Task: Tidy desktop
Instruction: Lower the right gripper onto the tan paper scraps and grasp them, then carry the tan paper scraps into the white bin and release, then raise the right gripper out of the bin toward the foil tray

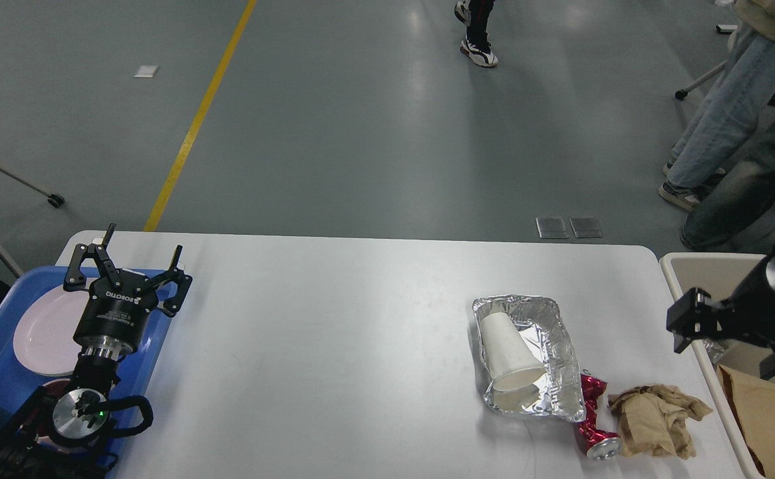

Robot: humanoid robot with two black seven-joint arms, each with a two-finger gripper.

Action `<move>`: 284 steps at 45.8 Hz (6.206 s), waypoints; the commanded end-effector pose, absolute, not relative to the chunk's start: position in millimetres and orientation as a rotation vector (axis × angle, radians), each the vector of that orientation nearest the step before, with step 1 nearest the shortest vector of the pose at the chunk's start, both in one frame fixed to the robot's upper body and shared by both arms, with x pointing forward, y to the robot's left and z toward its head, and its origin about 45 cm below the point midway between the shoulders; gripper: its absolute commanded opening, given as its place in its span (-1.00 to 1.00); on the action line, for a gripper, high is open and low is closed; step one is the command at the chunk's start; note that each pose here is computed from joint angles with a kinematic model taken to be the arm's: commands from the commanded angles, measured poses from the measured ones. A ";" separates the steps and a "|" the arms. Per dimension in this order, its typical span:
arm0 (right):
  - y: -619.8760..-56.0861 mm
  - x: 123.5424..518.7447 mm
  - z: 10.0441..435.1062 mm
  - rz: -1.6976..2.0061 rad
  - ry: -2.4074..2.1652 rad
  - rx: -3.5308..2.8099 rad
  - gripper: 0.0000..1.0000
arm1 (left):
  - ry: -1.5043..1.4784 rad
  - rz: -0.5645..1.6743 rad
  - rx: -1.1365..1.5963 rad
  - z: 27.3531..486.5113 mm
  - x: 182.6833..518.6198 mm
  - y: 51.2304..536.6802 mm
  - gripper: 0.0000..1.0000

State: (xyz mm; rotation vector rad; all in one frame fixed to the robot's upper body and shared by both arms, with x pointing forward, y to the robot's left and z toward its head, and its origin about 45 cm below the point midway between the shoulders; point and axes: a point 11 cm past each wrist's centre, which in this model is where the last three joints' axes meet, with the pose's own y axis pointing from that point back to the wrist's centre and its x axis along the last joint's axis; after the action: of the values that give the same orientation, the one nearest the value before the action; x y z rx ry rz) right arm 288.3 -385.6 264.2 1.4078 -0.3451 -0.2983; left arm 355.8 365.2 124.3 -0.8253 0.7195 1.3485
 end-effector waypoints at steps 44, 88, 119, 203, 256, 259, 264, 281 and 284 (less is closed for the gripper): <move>-407.4 267.9 69.8 -0.410 -0.660 1.361 0.95 | 0.719 1.348 -0.826 124.5 355.9 365.1 0.93; -400.9 268.8 70.9 -0.472 -0.694 1.372 -1.00 | 0.719 1.348 -0.826 124.5 355.9 365.1 0.93; -429.3 295.0 291.0 -0.479 -0.503 1.448 -1.00 | 0.719 1.346 -0.826 124.6 355.9 365.0 0.93; -568.2 220.3 22.8 -0.284 -1.158 0.847 -0.45 | 0.719 1.348 -0.826 124.5 355.9 365.1 0.93; -561.7 346.4 158.7 -0.282 -0.973 1.095 1.00 | 0.720 1.347 -0.824 124.4 355.9 365.0 0.93; -535.3 367.8 180.2 -0.249 -0.869 1.156 1.00 | 0.719 1.348 -0.826 124.5 355.9 365.1 0.93; -485.6 391.6 219.9 -0.187 -0.692 1.230 1.00 | 0.719 1.348 -0.826 124.5 355.9 365.1 0.93; -303.4 387.3 354.4 -0.007 -0.178 1.415 1.00 | 0.717 1.351 -0.823 124.5 355.7 366.6 0.93; -287.1 370.1 367.9 -0.003 -0.108 1.438 1.00 | 0.715 1.350 -0.823 125.2 355.8 367.0 0.93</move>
State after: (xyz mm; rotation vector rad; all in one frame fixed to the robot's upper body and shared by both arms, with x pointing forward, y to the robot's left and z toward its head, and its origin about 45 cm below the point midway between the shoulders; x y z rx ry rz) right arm 395.7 -318.8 340.5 1.4002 -0.2355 -0.0162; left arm 356.2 365.1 124.9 -0.8261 0.7180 1.3469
